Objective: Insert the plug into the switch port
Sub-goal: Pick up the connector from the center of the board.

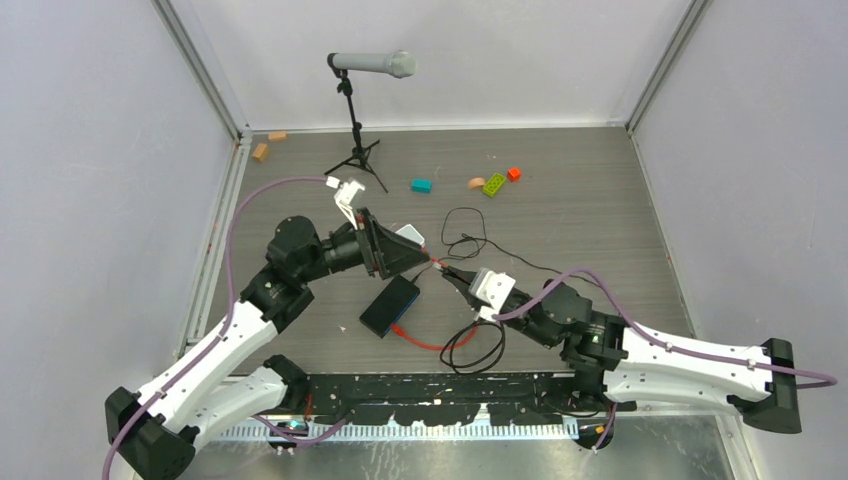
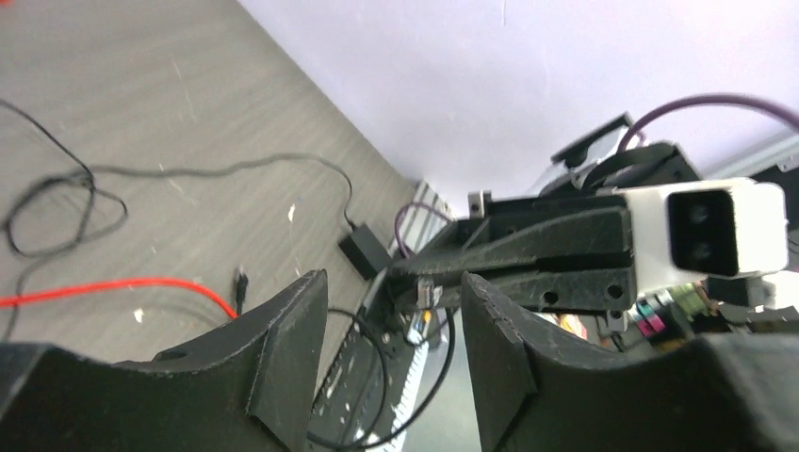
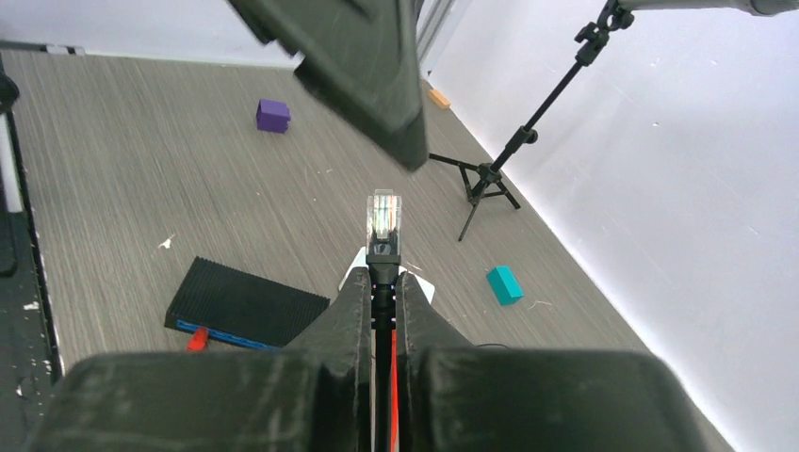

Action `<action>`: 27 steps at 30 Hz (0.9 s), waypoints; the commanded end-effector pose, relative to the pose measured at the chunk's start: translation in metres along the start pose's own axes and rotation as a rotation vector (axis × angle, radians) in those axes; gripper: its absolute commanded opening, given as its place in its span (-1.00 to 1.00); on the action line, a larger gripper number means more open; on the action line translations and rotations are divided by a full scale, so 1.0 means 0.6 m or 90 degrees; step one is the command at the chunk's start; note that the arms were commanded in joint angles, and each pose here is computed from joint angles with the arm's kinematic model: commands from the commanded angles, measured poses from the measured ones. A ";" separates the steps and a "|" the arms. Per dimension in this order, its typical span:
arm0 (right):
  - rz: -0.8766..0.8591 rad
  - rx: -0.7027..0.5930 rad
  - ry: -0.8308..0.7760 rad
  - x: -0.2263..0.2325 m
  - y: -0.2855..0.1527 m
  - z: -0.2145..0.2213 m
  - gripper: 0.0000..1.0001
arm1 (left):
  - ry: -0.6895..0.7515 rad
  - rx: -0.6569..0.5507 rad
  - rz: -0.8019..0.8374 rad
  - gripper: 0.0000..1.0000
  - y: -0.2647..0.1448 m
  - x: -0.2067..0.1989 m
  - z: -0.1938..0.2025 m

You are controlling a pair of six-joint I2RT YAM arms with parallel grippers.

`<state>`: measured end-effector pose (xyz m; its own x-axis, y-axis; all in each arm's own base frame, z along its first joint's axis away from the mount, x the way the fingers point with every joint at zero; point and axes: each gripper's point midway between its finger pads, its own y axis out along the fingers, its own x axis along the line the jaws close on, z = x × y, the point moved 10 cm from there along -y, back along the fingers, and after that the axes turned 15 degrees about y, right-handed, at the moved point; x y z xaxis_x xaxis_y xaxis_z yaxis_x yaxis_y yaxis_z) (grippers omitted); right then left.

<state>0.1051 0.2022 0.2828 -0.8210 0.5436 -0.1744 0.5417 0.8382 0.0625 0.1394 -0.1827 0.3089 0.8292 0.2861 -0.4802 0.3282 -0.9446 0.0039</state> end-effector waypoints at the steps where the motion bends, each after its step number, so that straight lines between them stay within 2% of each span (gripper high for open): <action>1: 0.015 -0.032 0.069 -0.009 -0.021 -0.040 -0.99 | 0.072 -0.071 -0.064 0.11 -0.008 -0.018 -0.058; 6: -0.023 -0.040 0.100 -0.006 -0.038 -0.053 -0.99 | 0.109 -0.098 -0.074 0.22 -0.010 -0.013 -0.057; 11: -0.086 -0.080 0.204 0.011 -0.039 -0.084 -0.99 | 0.167 -0.069 -0.050 0.34 -0.005 -0.001 -0.043; 16: -0.196 -0.108 0.310 0.042 -0.025 -0.118 -0.99 | 0.192 -0.024 0.031 0.41 0.007 -0.002 -0.035; 19: -0.224 -0.137 0.380 0.052 -0.019 -0.135 -0.99 | 0.206 -0.012 0.100 0.40 0.010 -0.010 -0.032; 27: -0.280 -0.168 0.455 0.067 -0.015 -0.146 -0.99 | 0.239 -0.002 0.213 0.42 0.007 -0.033 -0.033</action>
<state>0.0603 0.2215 0.3299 -0.9181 0.1385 0.3714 0.2305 0.9488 0.2160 0.1426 -0.1893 0.3191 0.9651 0.1372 -0.2230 0.1482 -0.9884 0.0335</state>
